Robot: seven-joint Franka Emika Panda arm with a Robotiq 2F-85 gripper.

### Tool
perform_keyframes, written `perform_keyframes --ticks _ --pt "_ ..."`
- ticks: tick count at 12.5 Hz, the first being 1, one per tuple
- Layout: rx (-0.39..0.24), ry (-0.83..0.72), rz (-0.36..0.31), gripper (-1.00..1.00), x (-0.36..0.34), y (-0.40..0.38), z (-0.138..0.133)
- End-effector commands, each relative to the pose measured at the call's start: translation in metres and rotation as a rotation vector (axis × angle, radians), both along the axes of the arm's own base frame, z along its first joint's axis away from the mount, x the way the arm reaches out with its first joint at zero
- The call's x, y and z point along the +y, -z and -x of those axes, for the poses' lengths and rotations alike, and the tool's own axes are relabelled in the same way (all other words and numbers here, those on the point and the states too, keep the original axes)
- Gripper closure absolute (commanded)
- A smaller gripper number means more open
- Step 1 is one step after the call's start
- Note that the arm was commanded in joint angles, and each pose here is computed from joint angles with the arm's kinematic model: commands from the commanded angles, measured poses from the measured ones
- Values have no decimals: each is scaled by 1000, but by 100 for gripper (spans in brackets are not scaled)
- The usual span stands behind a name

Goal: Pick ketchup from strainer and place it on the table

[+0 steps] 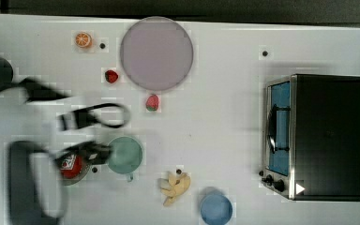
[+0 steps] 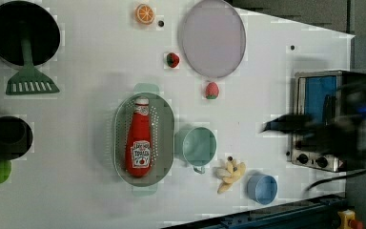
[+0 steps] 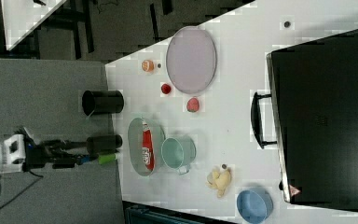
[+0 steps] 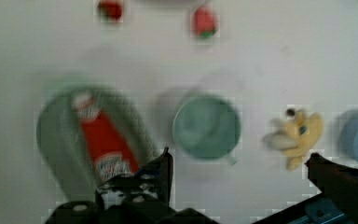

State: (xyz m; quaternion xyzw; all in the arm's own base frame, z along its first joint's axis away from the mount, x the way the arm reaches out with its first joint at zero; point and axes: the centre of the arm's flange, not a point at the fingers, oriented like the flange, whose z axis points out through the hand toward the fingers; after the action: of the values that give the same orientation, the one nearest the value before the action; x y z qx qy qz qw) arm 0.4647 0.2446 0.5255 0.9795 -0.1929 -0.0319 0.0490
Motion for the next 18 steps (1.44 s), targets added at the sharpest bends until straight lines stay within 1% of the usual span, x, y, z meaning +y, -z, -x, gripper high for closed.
perform_keyframes --ticks 1,4,6,8,10,13,16,18 --pt "-23 -58 -5 -100 57 7 26" --pt "11 -161 -25 -100 102 52 49" --pt "12 -205 -50 -100 118 91 61" --pt "0 -227 -89 -100 123 134 71" --pt "-35 -250 -123 -100 121 174 76" --pt "-74 -325 -146 -100 116 222 80" --pt "-60 -360 -194 -100 117 257 78" --pt "-45 -390 -210 -100 117 279 76"
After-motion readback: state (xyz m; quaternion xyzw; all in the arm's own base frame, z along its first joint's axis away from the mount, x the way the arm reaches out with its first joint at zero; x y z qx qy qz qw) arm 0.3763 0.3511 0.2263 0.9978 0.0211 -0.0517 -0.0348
